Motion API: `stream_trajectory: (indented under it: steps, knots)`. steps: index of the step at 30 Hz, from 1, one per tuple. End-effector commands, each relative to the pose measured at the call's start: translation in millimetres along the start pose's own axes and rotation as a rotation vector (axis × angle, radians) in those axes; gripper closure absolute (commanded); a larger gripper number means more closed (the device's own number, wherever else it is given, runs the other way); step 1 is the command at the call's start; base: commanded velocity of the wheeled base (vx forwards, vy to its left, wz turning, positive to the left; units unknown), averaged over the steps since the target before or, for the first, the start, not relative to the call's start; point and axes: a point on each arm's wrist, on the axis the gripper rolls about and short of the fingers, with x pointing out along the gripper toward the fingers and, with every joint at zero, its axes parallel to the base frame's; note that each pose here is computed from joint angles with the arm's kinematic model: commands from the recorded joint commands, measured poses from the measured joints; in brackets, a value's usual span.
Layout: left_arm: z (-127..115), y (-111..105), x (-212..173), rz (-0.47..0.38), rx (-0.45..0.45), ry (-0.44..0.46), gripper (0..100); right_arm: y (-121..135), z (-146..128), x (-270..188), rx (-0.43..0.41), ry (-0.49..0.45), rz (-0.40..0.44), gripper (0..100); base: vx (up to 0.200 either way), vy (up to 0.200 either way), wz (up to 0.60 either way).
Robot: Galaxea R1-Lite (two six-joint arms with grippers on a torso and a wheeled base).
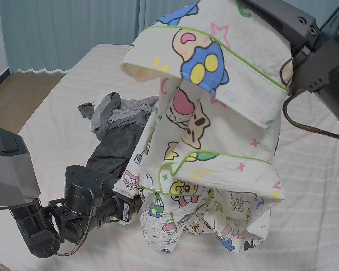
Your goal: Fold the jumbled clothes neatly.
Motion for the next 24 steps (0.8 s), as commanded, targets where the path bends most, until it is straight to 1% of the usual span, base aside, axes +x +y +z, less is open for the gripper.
stream_trajectory:
  steps: [1,2,3,9,12,13,14,17,19,20,21,24]
  knots:
    - [1.2,0.1,-1.7,-0.002,-0.005,-0.006,100,-5.2,3.3,-2.6,-0.008,-0.009,-0.021,100,0.000,0.000,0.00]
    - [1.2,0.1,-1.7,-0.002,-0.005,-0.006,100,-5.2,3.3,-2.6,-0.008,-0.009,-0.021,100,0.000,0.000,0.00]
    - [12.0,2.2,-6.4,-0.003,-0.025,-0.059,100,-13.1,10.3,-6.6,-0.023,-0.031,-0.055,100,0.000,0.000,0.00]
    - [37.7,16.5,-27.6,0.022,-0.057,-0.157,100,-33.4,24.2,-20.9,-0.055,-0.074,-0.148,100,0.000,0.000,0.00]
    - [53.7,28.7,-37.7,0.052,-0.079,-0.215,100,-44.6,28.2,-28.8,-0.066,-0.089,-0.199,100,0.000,0.000,0.00]
    - [53.7,28.7,-37.7,0.052,-0.079,-0.215,100,-44.6,28.2,-28.8,-0.066,-0.089,-0.199,100,0.000,0.000,0.00]
    - [64.1,38.2,-42.8,0.073,-0.092,-0.256,100,-49.6,30.7,-33.1,-0.072,-0.098,-0.224,100,0.000,0.000,0.00]
    - [81.0,48.9,-54.8,0.080,-0.106,-0.324,100,-53.3,33.9,-41.2,-0.080,-0.110,-0.254,100,0.000,0.000,0.00]
    - [81.0,48.9,-54.8,0.080,-0.106,-0.324,100,-53.3,33.9,-41.2,-0.080,-0.110,-0.254,100,0.000,0.000,0.00]
    - [97.3,54.1,-67.9,0.081,-0.118,-0.393,100,-58.4,34.2,-47.3,-0.082,-0.114,-0.284,100,0.000,0.000,0.00]
    - [99.7,54.3,-69.5,0.080,-0.120,-0.403,100,-58.5,34.7,-48.0,-0.083,-0.117,-0.285,100,0.000,0.000,0.00]
    - [118.4,54.8,-78.1,0.077,-0.126,-0.480,100,-58.8,38.9,-53.5,-0.093,-0.133,-0.300,100,0.000,0.000,0.00]
